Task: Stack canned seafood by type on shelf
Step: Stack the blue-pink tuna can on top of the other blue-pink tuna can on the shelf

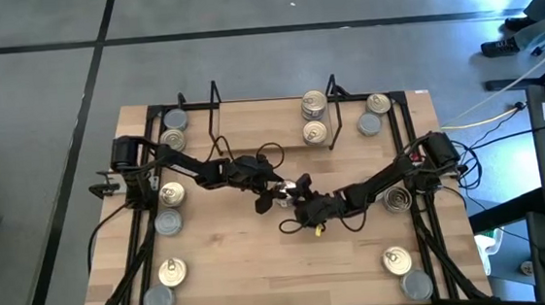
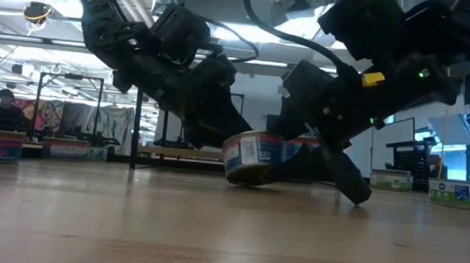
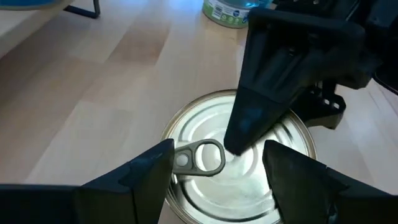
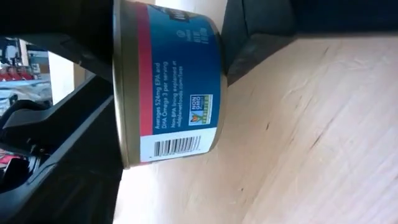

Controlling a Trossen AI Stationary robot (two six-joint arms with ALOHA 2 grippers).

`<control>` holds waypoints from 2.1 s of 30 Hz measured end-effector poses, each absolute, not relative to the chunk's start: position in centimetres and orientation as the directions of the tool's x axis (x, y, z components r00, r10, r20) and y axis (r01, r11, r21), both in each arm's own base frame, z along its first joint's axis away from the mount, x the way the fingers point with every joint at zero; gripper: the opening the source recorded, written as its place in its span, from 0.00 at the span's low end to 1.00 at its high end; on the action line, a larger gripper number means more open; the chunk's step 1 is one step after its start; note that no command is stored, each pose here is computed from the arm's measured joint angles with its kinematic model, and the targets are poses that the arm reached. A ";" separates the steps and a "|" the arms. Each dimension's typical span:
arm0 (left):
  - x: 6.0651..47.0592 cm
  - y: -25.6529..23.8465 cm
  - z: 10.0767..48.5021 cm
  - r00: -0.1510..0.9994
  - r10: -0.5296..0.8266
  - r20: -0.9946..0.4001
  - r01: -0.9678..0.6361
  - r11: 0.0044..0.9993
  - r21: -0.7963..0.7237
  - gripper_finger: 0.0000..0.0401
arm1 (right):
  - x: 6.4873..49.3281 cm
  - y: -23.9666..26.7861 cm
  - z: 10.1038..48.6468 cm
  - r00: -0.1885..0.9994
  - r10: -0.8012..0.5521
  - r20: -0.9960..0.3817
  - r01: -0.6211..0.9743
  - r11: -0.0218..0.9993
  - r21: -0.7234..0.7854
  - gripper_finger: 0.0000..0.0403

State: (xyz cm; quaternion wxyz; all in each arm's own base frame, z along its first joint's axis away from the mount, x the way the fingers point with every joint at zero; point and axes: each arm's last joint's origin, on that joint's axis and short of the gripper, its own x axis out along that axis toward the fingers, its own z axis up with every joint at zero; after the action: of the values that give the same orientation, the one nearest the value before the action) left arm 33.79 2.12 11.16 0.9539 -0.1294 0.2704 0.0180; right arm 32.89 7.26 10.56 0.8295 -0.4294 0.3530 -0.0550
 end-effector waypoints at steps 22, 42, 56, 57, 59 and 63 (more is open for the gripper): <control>29.0 0.4 16.2 0.775 0.118 -0.621 -0.190 0.981 -0.050 0.62 | 28.8 5.0 20.5 0.714 -0.555 -0.426 -0.017 0.595 -0.803 0.49; 27.2 -1.6 14.0 0.788 0.202 -0.582 -0.293 0.954 -0.066 0.62 | 29.2 -4.5 22.8 0.404 -0.708 -0.579 0.186 0.684 -0.706 0.49; 27.2 -1.5 14.0 0.787 0.205 -0.582 -0.284 0.957 -0.048 0.62 | 29.6 -5.8 20.8 0.301 -0.739 -0.603 0.160 0.662 -0.732 0.49; 27.2 -1.5 14.1 0.787 0.205 -0.581 -0.284 0.958 -0.047 0.62 | 29.6 -5.8 20.8 0.302 -0.737 -0.605 0.159 0.664 -0.730 0.49; 27.2 -1.6 14.0 0.787 0.204 -0.582 -0.283 0.958 -0.046 0.62 | 29.7 -5.8 20.7 0.302 -0.735 -0.607 0.156 0.666 -0.729 0.49; 27.2 -1.6 14.0 0.787 0.204 -0.582 -0.282 0.958 -0.045 0.62 | 29.6 -6.1 20.6 0.304 -0.718 -0.625 0.159 0.686 -0.710 0.58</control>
State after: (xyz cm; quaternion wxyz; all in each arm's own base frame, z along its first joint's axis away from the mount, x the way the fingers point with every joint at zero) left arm 27.23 -1.55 14.05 0.9431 -0.0650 0.2996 0.1290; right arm 29.65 -6.12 20.59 0.7604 -0.2721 0.5144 -0.2884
